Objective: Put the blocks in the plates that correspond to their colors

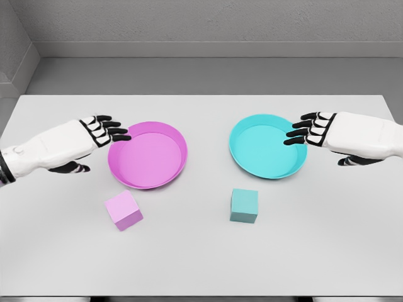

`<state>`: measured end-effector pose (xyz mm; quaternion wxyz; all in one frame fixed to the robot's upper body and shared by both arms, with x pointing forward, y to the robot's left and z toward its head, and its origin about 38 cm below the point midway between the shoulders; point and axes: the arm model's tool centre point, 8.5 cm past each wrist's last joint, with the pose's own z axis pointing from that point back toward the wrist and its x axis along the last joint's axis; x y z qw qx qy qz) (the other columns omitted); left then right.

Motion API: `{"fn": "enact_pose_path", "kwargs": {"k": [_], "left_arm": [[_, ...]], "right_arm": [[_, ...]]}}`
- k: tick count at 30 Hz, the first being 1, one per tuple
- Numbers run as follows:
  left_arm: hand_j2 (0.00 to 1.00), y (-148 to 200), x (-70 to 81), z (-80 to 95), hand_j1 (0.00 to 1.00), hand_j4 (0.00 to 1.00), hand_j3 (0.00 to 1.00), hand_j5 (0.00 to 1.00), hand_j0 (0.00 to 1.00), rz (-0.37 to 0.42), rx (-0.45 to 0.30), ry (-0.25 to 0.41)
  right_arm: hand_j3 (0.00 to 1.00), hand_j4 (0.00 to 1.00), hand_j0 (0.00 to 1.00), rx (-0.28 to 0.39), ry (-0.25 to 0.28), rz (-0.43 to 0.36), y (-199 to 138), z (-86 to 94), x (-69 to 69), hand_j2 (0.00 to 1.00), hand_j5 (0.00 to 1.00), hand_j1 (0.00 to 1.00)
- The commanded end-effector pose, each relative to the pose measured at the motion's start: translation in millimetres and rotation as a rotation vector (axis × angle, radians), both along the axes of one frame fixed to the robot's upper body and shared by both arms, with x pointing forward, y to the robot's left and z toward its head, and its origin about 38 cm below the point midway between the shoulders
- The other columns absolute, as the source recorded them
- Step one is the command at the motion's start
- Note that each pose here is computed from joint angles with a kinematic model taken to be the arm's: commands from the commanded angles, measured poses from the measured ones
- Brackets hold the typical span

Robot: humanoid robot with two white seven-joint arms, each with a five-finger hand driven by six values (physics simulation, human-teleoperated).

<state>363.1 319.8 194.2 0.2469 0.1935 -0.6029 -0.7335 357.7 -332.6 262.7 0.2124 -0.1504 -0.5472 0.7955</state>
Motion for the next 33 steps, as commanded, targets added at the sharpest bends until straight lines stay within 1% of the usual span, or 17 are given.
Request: {"fn": "enact_pose_path", "kwargs": {"k": [1, 3, 6, 7, 8, 9, 10, 12, 14, 17, 20, 21, 23, 28, 30, 32, 33], "left_arm": [[1.0, -6, -3.3, -4.8, 1.0, 1.0, 1.0, 1.0, 1.0, -0.02, 0.011, 0.015], [1.0, -14, -7.5, -12.5, 1.0, 1.0, 1.0, 1.0, 1.0, -0.044, 0.015, 0.038], [1.0, -22, -12.3, -16.1, 1.0, 1.0, 1.0, 1.0, 1.0, -0.07, 0.015, 0.05], [1.0, -24, -14.1, -15.9, 1.0, 1.0, 1.0, 1.0, 1.0, -0.08, 0.013, 0.049], [1.0, -26, -15.8, -18.6, 1.0, 1.0, 1.0, 1.0, 1.0, -0.086, 0.016, 0.058], [1.0, -27, -16.5, -19.2, 1.0, 1.0, 1.0, 1.0, 1.0, -0.088, 0.011, 0.061], [1.0, -29, -17.7, -18.2, 1.0, 1.0, 1.0, 1.0, 1.0, -0.095, 0.006, 0.06], [1.0, -33, -21.6, -18.3, 1.0, 1.0, 1.0, 1.0, 1.0, -0.109, 0.002, 0.061], [1.0, -36, -25.1, -19.4, 1.0, 1.0, 1.0, 1.0, 1.0, -0.121, 0.001, 0.065], [1.0, -37, -27.0, -20.4, 1.0, 1.0, 1.0, 1.0, 1.0, -0.124, -0.001, 0.07], [1.0, -35, -29.4, -19.6, 1.0, 1.0, 1.0, 1.0, 1.0, -0.127, 0.007, 0.071], [1.0, -36, -30.9, -19.3, 1.0, 1.0, 1.0, 1.0, 1.0, -0.131, 0.008, 0.071], [1.0, -30, -32.2, -17.8, 1.0, 1.0, 1.0, 1.0, 1.0, -0.126, 0.027, 0.073], [1.0, -16, -34.1, -14.0, 1.0, 1.0, 1.0, 1.0, 1.0, -0.111, 0.066, 0.081], [1.0, -15, -36.5, -17.3, 1.0, 1.0, 1.0, 1.0, 1.0, -0.109, 0.068, 0.092], [1.0, -15, -37.1, -18.3, 1.0, 1.0, 1.0, 1.0, 1.0, -0.109, 0.068, 0.095], [1.0, -15, -39.7, -22.3, 1.0, 1.0, 1.0, 1.0, 1.0, -0.109, 0.069, 0.106]], "right_arm": [[1.0, 1.0, 1.0, 0.005, 0.001, -0.004, -1, 0.9, 0.1, 1.0, 1.0, 1.0], [1.0, 1.0, 1.0, 0.005, 0.001, -0.004, -1, 0.9, 0.1, 1.0, 1.0, 1.0], [1.0, 1.0, 1.0, 0.005, 0.018, 0.006, 3, -6.0, -1.5, 1.0, 1.0, 1.0], [1.0, 1.0, 1.0, 0.008, 0.017, 0.007, 3, -6.3, -1.0, 1.0, 1.0, 1.0], [1.0, 1.0, 1.0, 0.002, 0.019, 0.011, 4, -8.8, -1.9, 1.0, 1.0, 1.0], [1.0, 1.0, 1.0, -0.03, 0.012, 0.016, 3, -13.8, -2.6, 1.0, 1.0, 1.0], [1.0, 1.0, 1.0, -0.047, 0.007, 0.029, 6, -19.0, -3.2, 1.0, 1.0, 1.0], [1.0, 1.0, 1.0, -0.052, -0.007, 0.067, 21, -28.1, -0.7, 1.0, 1.0, 1.0], [1.0, 1.0, 1.0, -0.039, -0.006, 0.085, 30, -32.0, 0.2, 1.0, 1.0, 1.0], [1.0, 1.0, 1.0, -0.011, 0.0, 0.12, 47, -38.4, 1.5, 1.0, 1.0, 1.0], [1.0, 1.0, 1.0, -0.029, 0.024, 0.149, 56, -53.8, -3.1, 1.0, 1.0, 1.0], [1.0, 1.0, 1.0, -0.033, 0.03, 0.151, 56, -55.9, -4.0, 1.0, 1.0, 1.0], [1.0, 1.0, 1.0, -0.046, 0.031, 0.154, 56, -59.1, -4.8, 1.0, 1.0, 1.0], [1.0, 1.0, 1.0, -0.048, 0.031, 0.154, 56, -59.3, -4.9, 1.0, 1.0, 1.0], [1.0, 1.0, 1.0, -0.049, 0.039, 0.167, 60, -63.8, -6.7, 1.0, 1.0, 1.0], [1.0, 1.0, 1.0, -0.06, 0.035, 0.177, 63, -67.5, -7.4, 1.0, 1.0, 1.0], [1.0, 1.0, 1.0, -0.063, 0.045, 0.183, 64, -71.0, -9.0, 1.0, 1.0, 1.0]]}}
